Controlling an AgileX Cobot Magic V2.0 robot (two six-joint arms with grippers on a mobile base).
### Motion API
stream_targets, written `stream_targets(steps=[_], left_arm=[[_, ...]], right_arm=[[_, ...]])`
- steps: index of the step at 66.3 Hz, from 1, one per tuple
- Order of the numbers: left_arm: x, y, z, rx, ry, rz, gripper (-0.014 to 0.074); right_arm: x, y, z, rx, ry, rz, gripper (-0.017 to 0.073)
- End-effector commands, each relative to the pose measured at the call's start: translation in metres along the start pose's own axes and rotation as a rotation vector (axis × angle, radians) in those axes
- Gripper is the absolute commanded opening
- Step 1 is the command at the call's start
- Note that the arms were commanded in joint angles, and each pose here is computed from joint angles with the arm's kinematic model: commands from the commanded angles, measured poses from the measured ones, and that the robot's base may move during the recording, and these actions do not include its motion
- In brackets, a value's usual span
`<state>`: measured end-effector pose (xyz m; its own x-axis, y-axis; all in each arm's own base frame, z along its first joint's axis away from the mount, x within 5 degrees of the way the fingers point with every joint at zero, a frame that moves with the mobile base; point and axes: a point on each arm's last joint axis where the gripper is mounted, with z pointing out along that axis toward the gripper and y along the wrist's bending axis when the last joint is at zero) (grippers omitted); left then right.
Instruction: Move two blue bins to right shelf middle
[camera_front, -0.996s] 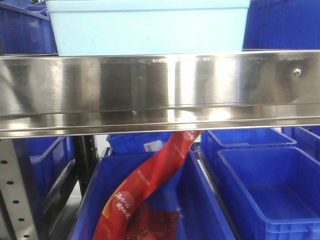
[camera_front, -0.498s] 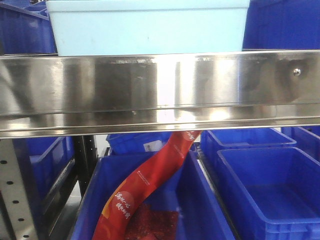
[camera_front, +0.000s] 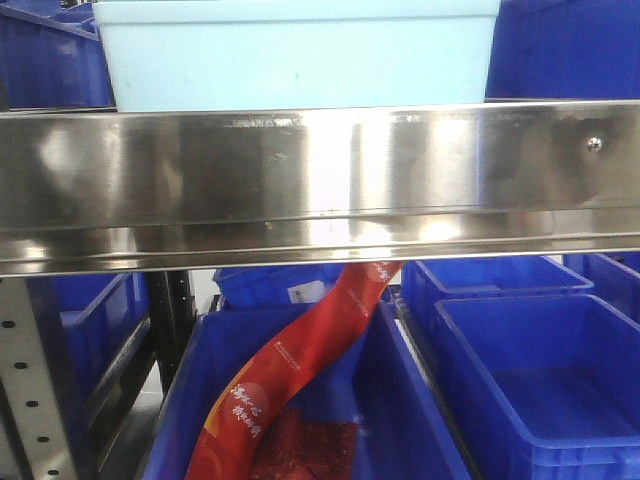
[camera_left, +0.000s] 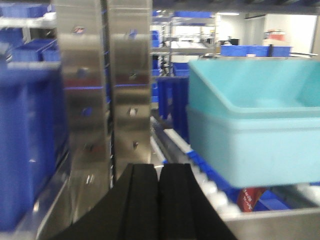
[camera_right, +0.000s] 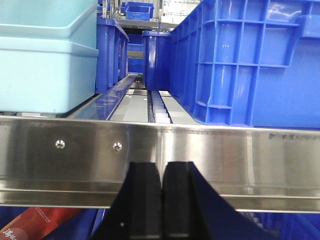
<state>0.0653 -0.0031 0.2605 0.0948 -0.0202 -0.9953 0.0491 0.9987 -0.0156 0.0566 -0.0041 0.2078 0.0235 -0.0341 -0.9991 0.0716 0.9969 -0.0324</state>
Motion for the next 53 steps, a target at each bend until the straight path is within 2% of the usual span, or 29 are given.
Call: stream_targets(steps=[1, 10, 14, 21, 53], left_arm=[[0.016, 0.001, -0.008, -0.016, -0.027, -0.054, -0.0111], [0.044, 0.002, -0.014, -0.023, -0.010, -0.047, -0.0111], [0.042, 0.002, -0.014, -0.018, -0.043, -0.046, -0.0111], [0.049, 0.002, -0.014, -0.026, 0.034, -0.047, -0.0111], [0.049, 0.002, -0.014, -0.026, 0.034, -0.047, -0.0111]], right_arm=[[-0.003, 0.000, 0.000, -0.003, -0.029, 0.007, -0.0163], [-0.003, 0.000, 0.000, -0.003, -0.029, 0.007, -0.0163], [-0.003, 0.000, 0.000, -0.003, -0.029, 0.007, -0.0163], [-0.003, 0.000, 0.000, -0.003, -0.029, 0.007, -0.0163], [-0.003, 0.000, 0.000, -0.003, -0.032, 0.007, -0.0163]])
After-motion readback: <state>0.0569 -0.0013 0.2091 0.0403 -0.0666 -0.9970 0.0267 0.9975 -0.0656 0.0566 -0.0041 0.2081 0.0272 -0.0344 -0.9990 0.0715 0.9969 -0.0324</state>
